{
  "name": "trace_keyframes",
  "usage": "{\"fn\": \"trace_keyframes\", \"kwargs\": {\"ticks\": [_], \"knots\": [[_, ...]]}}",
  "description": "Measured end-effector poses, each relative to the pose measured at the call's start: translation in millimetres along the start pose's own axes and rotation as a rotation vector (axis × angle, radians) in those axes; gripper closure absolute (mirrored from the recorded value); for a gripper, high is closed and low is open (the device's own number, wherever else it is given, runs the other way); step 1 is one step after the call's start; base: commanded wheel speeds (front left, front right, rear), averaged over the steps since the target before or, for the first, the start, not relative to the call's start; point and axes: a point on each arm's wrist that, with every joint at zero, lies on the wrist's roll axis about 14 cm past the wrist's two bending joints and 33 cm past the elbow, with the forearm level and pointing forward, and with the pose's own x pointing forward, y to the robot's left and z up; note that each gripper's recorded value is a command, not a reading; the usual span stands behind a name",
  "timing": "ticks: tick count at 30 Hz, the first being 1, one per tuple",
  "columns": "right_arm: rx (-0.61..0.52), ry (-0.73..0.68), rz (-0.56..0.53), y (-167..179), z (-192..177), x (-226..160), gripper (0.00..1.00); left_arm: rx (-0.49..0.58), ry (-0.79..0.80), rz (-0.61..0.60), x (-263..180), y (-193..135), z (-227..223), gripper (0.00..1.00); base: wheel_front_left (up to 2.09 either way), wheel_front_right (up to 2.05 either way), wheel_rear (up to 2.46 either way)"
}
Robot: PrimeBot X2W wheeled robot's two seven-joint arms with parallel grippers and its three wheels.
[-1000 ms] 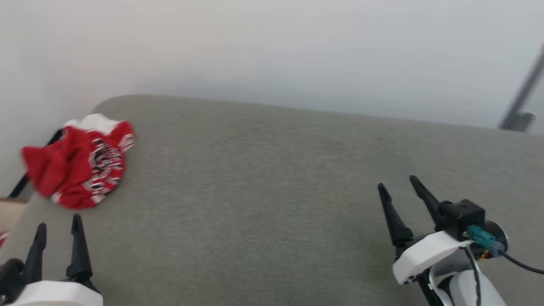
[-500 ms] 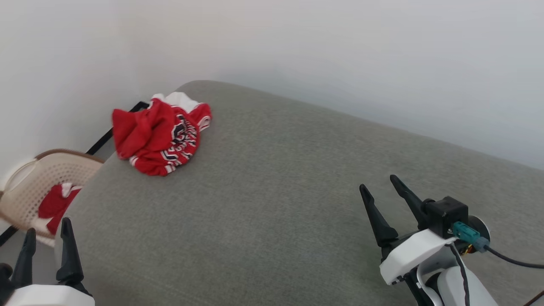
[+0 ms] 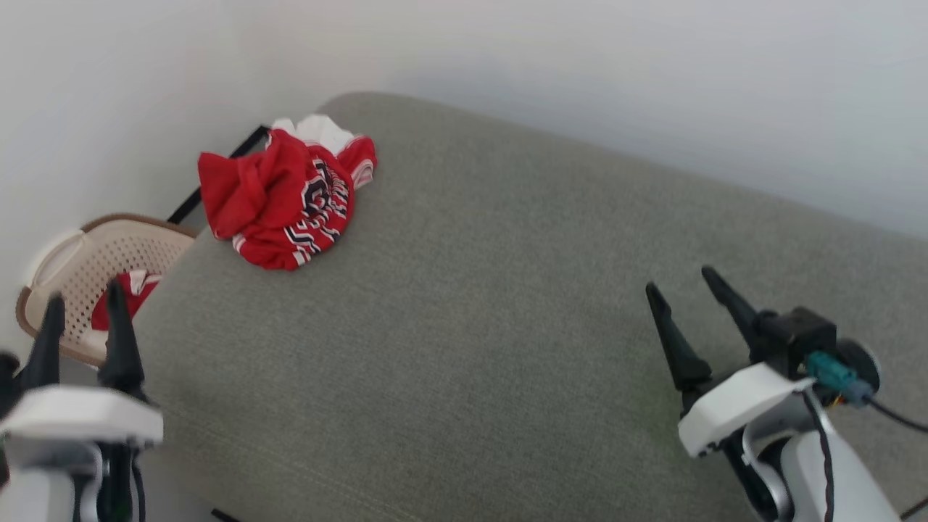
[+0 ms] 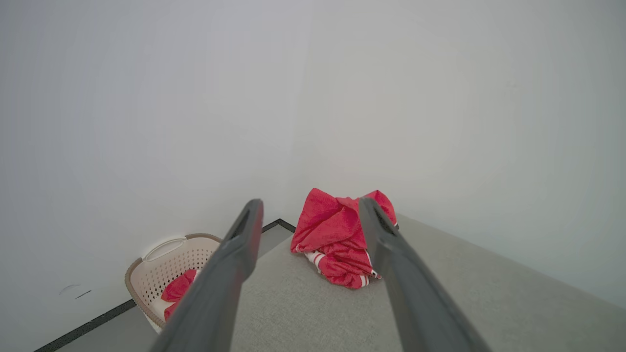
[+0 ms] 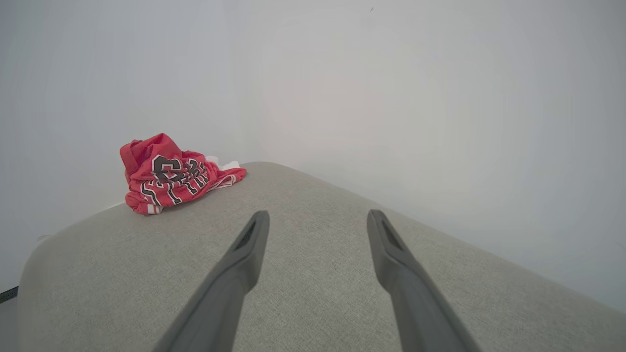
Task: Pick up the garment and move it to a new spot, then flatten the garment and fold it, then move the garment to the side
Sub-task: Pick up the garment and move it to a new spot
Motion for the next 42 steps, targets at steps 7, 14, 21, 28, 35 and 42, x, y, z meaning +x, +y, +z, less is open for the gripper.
{"fn": "trace_keyframes", "kwargs": {"ticks": [7,14,21,28,35,42], "knots": [[-0.021,0.013,-0.023,-29.7,-3.2,15.2,0.0,0.058,0.02,-0.09,69.4,-33.6,1.7,0.0,0.0,0.0,0.0],[-0.032,0.038,-0.073,-68.2,-16.4,23.5,0.0,0.084,0.095,-0.14,134.2,-67.8,-21.2,0.0,0.0,0.0,0.0],[-0.033,0.094,-0.123,-103.1,-43.1,25.1,0.0,0.119,0.291,-0.123,185.0,-86.3,-74.5,0.0,0.0,0.0,0.0],[-0.03,0.157,-0.169,-129.4,-69.9,17.3,0.0,0.132,0.589,-0.031,197.4,-83.3,-149.5,0.0,0.0,0.0,0.0],[-0.026,0.214,-0.192,-142.3,-90.7,8.3,0.0,0.141,0.931,0.077,174.6,-78.0,-214.7,0.0,0.0,0.0,0.0],[-0.028,0.242,-0.203,-146.1,-96.9,2.0,0.0,0.139,1.082,0.138,160.3,-78.4,-238.6,0.0,0.0,0.0,0.0]]}}
